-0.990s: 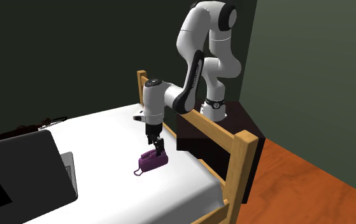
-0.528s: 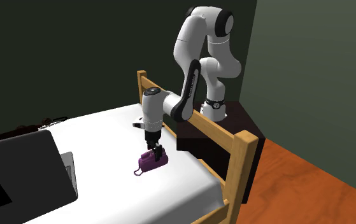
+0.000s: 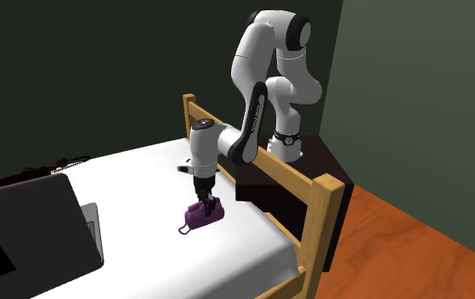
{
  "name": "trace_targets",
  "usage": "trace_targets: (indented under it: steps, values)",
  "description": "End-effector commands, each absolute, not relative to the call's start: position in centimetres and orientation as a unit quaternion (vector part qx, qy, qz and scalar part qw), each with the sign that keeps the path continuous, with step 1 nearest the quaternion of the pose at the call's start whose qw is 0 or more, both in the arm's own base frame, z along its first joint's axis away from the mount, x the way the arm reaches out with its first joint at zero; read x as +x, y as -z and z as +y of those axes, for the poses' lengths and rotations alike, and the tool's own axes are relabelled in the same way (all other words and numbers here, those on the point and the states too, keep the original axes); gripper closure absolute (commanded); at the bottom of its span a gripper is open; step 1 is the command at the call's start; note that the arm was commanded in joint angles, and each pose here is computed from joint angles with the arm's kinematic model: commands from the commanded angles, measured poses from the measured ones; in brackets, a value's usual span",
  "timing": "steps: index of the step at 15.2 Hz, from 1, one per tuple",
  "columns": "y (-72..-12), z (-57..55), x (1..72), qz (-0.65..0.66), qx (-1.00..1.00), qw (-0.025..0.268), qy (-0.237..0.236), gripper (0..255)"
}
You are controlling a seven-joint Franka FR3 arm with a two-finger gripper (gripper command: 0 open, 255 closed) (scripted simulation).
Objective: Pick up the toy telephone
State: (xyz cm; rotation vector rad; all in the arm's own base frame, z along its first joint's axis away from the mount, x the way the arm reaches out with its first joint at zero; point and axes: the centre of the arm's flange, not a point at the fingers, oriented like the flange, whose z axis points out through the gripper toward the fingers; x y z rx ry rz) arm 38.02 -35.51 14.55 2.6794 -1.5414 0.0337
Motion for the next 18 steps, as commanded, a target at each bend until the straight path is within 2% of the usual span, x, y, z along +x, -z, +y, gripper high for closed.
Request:
trace_targets:
  steps: [1,4,18]
  values:
    - [-14.5,-35.5,38.1,-0.498,0.867,0.025,-0.011,255]
    - [-14.6,-35.5,38.0,-0.498,0.867,0.025,-0.011,255]
    - [-21.9,-35.5,38.0,-0.498,0.867,0.025,-0.011,255]
